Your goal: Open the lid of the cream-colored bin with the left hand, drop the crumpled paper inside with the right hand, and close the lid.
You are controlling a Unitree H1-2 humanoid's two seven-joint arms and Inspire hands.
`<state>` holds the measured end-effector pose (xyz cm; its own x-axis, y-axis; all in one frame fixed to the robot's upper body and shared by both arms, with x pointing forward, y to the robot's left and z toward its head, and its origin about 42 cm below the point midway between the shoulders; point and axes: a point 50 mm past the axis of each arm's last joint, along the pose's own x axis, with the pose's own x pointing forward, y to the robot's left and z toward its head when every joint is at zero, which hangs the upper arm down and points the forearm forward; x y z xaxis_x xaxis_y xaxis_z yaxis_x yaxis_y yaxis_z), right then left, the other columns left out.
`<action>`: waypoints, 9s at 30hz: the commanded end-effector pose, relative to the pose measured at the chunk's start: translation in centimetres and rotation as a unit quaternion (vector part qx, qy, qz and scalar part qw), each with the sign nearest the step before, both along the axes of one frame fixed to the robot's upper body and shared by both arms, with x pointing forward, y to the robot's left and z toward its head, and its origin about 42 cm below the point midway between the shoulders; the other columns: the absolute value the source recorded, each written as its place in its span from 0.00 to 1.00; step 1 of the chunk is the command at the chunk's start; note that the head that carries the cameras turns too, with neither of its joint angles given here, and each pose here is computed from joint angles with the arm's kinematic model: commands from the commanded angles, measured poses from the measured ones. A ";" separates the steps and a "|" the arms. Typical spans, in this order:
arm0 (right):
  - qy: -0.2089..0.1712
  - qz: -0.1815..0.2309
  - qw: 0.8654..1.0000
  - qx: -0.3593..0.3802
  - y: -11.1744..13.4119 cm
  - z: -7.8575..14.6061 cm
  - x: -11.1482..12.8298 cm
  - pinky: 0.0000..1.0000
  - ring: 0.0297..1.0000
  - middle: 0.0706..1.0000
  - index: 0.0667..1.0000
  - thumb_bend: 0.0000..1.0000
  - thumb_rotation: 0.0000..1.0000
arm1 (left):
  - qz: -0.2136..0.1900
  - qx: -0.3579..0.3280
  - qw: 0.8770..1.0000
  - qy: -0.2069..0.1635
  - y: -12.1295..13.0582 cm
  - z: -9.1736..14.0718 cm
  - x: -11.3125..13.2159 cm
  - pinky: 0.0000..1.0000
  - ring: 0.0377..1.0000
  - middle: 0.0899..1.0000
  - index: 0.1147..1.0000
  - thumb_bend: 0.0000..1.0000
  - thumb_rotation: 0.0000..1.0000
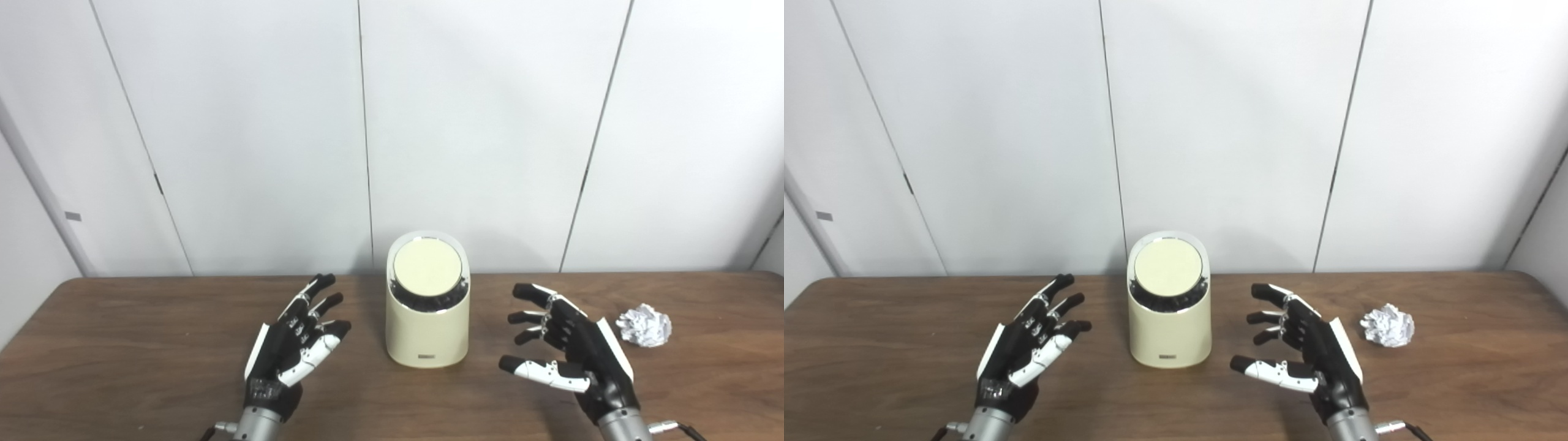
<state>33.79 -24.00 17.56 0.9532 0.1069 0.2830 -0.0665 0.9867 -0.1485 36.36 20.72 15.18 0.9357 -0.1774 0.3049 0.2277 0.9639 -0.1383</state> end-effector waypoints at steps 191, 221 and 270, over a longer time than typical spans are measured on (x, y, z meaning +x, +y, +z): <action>-0.067 -0.009 0.998 -0.012 1.8 2.6 0.7 0.47 0.61 0.78 0.73 0.70 0.16 | 0.177 0.397 0.887 -0.156 -7.0 15.5 9.7 0.76 0.93 0.98 1.00 0.78 0.32; -0.064 -0.016 0.998 -0.015 0.7 2.4 0.7 0.48 0.61 0.79 0.73 0.71 0.19 | 0.078 0.069 0.994 -0.029 -2.0 7.2 2.2 0.65 0.79 0.87 0.93 0.81 0.42; 0.042 -0.144 0.822 -0.549 -9.7 16.2 4.7 0.64 0.78 0.83 0.78 0.87 0.05 | 0.084 0.123 0.989 -0.003 1.9 1.8 0.9 0.68 0.84 0.92 0.95 0.56 0.24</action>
